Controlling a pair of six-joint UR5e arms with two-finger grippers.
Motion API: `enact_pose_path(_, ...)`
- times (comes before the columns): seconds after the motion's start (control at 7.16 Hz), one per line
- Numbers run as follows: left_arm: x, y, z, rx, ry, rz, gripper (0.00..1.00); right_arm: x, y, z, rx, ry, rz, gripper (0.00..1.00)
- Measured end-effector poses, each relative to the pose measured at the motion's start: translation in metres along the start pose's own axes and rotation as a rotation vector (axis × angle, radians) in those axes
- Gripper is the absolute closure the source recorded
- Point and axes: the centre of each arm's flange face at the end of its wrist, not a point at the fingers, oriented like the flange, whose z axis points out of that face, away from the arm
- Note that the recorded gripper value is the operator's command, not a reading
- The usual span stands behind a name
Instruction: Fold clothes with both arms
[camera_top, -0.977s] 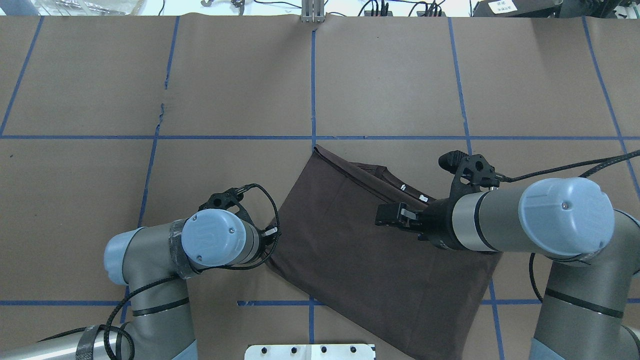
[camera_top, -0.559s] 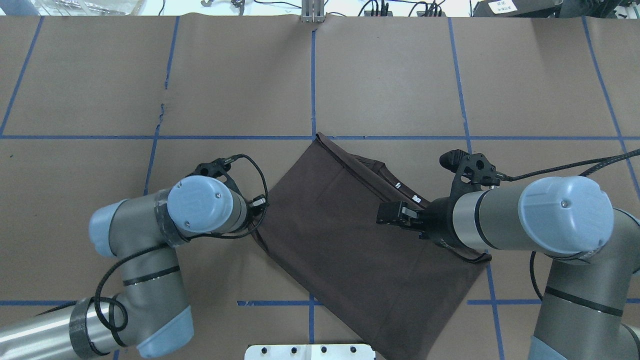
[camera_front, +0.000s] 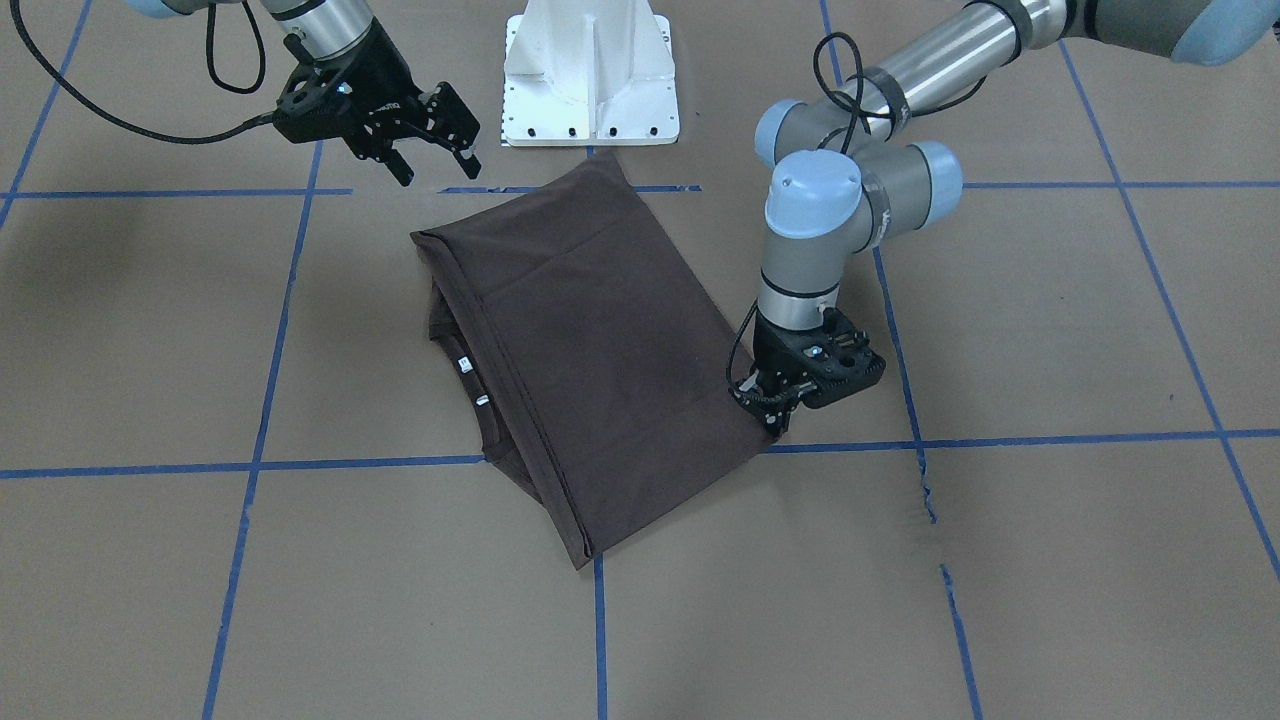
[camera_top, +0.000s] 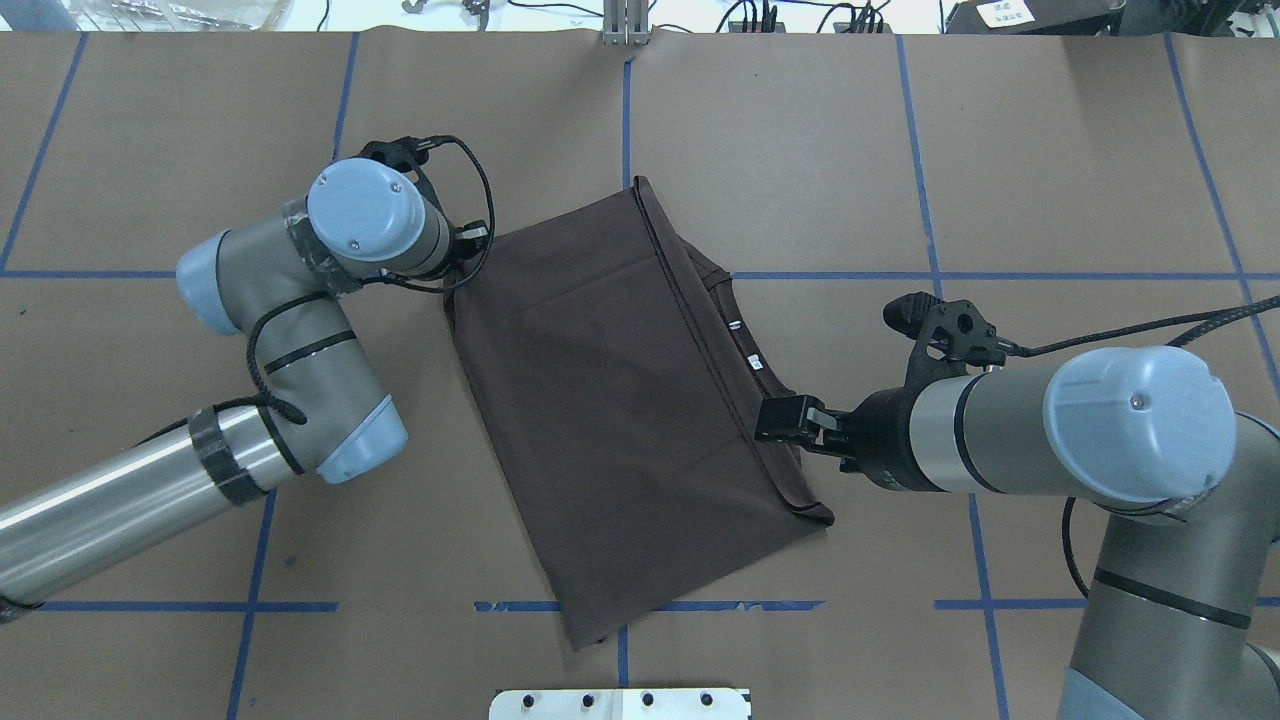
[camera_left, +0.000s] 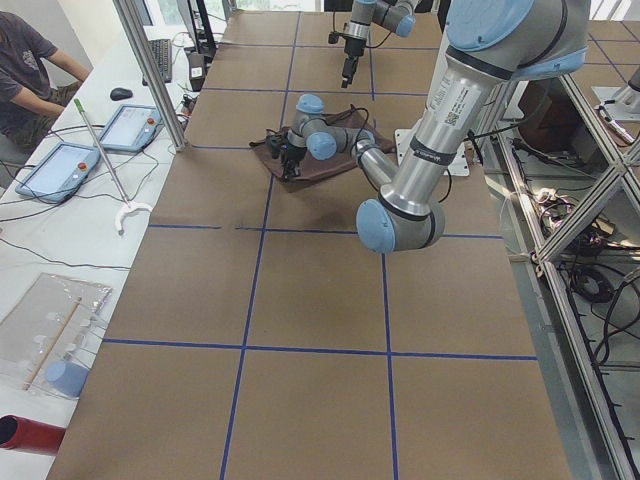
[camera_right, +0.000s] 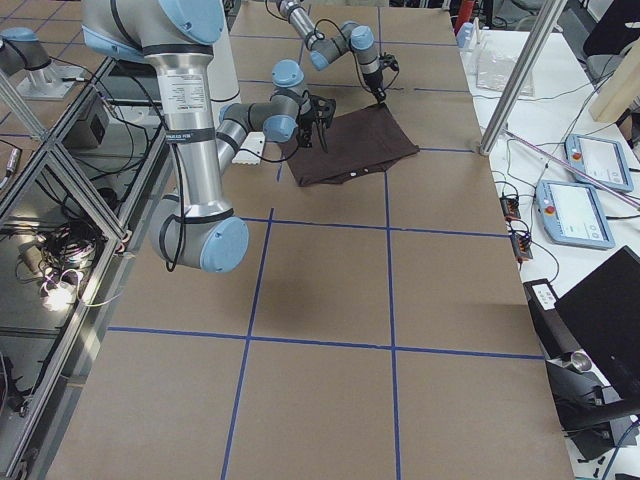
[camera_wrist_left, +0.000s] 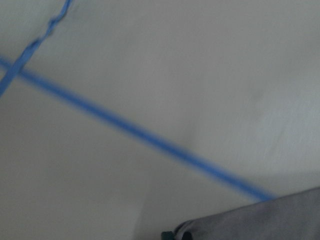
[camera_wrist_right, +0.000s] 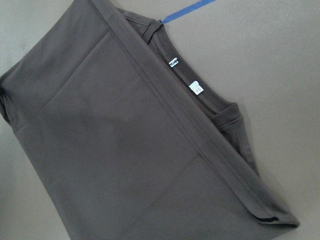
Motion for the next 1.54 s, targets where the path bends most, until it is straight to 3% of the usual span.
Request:
enact_pose_path(0.42,0.068,-0.047,0.034,0.056,0.108,0.09,1.0,-0.002,0.0,-0.004,0.001,-0.011,-0.001,0.0)
enact_pose_path(0.7,0.074,-0.056,0.052,0.106,0.118,0.132,1.0,-0.002,0.0,-0.003,0.001,-0.01,-0.001,0.0)
enact_pose_path(0.84,0.073,-0.058,0.056,0.118,0.113,0.14,0.01,-0.002,0.0,-0.002,0.002,-0.007,-0.001,0.0)
enact_pose_path(1.26,0.075,-0.071,0.048,0.129,0.125,0.133,0.0,0.003,-0.01,0.003,0.018,0.013,-0.02,0.0)
enact_pose_path(1.54,0.084,-0.074,0.02,0.058,0.161,0.134,0.0,0.015,-0.029,0.028,0.037,0.079,-0.118,0.0)
